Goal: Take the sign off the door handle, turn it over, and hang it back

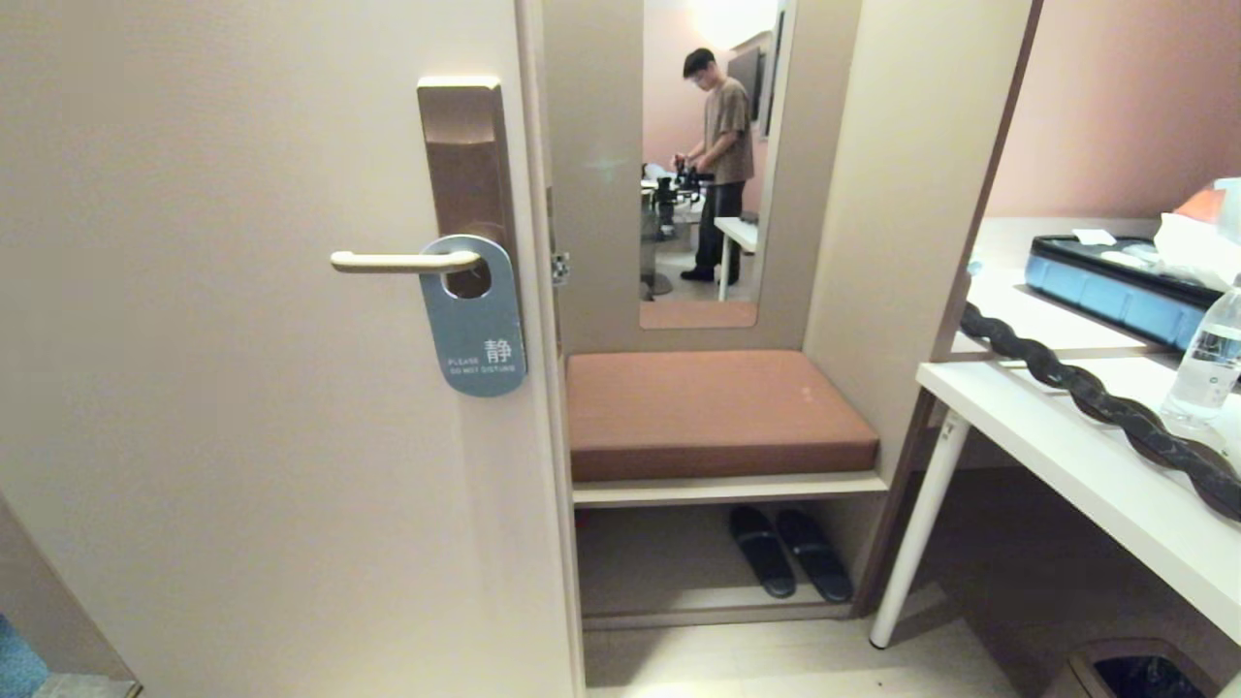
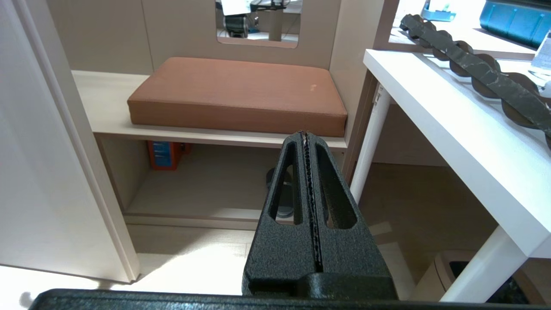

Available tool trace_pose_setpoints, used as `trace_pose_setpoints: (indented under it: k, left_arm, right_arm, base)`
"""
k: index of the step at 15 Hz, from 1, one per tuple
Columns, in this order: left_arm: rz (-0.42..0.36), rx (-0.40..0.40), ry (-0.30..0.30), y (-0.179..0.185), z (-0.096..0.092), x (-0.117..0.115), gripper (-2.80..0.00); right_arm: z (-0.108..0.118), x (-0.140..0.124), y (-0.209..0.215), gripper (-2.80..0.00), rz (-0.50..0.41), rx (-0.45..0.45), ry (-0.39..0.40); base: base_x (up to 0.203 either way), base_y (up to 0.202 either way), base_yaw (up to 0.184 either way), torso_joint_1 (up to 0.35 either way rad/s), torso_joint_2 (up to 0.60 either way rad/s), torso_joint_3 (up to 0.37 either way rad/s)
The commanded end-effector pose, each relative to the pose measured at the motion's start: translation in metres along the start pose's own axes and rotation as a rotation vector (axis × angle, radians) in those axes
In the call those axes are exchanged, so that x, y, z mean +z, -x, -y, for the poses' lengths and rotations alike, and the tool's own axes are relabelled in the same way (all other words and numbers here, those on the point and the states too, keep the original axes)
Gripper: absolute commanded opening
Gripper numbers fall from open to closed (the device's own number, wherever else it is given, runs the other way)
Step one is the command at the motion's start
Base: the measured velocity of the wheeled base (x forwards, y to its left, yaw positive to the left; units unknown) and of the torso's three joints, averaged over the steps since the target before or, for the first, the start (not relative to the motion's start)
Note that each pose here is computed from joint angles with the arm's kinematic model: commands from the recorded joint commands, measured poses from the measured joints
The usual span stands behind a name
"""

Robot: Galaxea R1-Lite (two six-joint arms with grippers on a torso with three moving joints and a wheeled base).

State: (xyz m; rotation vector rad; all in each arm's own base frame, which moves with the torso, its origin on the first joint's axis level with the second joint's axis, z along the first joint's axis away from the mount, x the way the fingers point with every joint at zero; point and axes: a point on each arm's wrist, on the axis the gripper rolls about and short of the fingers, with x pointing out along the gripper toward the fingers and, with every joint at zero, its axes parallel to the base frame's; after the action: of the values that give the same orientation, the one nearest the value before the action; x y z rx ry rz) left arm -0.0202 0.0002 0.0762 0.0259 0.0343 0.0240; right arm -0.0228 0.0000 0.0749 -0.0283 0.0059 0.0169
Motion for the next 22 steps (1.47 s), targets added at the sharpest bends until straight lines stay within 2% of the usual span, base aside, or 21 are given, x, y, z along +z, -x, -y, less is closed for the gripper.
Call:
trace_pose_setpoints:
  k: [1, 11, 22]
  left_arm:
    - [0.033, -0.001, -0.001, 0.0026, 0.0, -0.001, -2.8]
    - [0.036, 0.009, 0.076, 0.0026, -0.0002, -0.0007, -2.8]
    - [0.037, 0.009, 0.079, 0.0026, -0.0002, -0.0006, -2.8]
  right_arm:
    - [0.0, 0.0, 0.0, -2.8, 0.0, 0.0, 0.001]
    - [0.0, 0.0, 0.0, -2.8, 0.0, 0.0, 0.001]
    - [0.0, -0.0001, 0.0, -2.8, 0.0, -0.001, -0.006]
  base:
    - [0.0, 0.0, 0.0, 0.0, 0.0, 0.0]
    - [0.0, 0.0, 0.0, 0.0, 0.0, 0.0]
    - [0.0, 0.0, 0.0, 0.0, 0.0, 0.0]
